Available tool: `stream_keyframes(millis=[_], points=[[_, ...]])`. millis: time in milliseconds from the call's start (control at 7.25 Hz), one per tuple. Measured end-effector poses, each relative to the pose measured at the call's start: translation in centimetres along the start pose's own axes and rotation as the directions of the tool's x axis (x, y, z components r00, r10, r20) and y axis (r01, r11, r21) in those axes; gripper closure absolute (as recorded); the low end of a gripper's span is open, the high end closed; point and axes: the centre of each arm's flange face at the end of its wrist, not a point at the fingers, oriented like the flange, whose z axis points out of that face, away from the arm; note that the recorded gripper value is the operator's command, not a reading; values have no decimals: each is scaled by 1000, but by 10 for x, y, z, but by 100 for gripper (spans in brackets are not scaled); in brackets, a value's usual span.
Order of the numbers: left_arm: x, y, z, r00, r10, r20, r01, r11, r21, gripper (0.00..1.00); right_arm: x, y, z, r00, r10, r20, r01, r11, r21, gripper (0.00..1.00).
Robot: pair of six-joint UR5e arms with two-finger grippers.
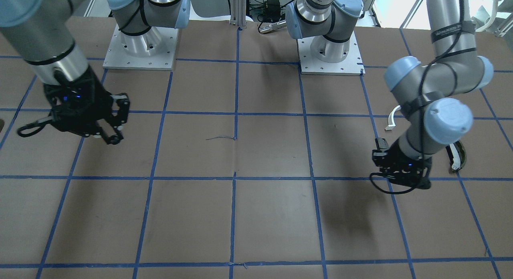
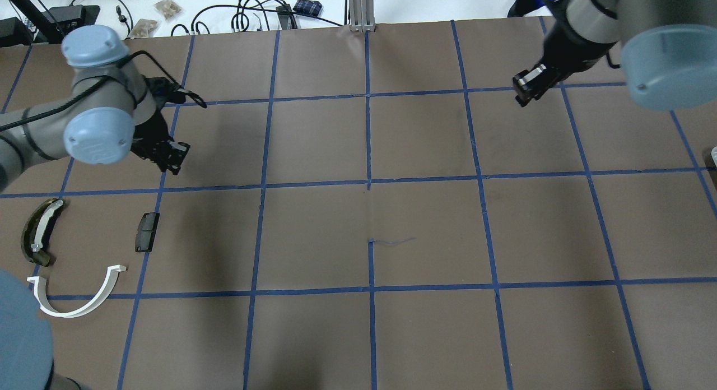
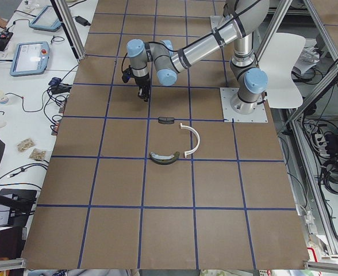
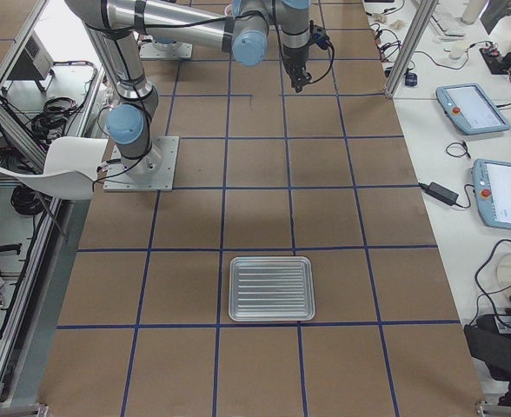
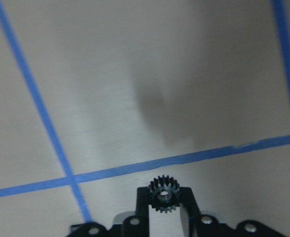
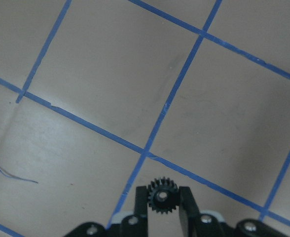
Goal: Place bearing gear from tray to pile
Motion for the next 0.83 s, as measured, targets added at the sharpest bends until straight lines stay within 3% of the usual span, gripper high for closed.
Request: stream_keyframes(millis=[138,414,552,690,828], points=[[-55,30,21,999,-2,-34,1,1000,-28,100,-47,-17,20,994,107,-2,-107,994,-2,91],[-113,85,71,995,-29,-94,23,998,-64,100,-139,-41,86,961,276,0,-276,961,-18,88],[-116,99,88,993,-41,-114,32,996,-78,78,-175,-45,125,955,295,-16,-295,955,-41,89],[-115,106,98,990,-52,-128,41,995,-89,1,-197,-47,165,958,285,-30,-287,955,-75,86],[-114,106,100,987,-65,-144,55,996,-75,0,-207,-47,200,965,262,-34,-264,957,-120,28]])
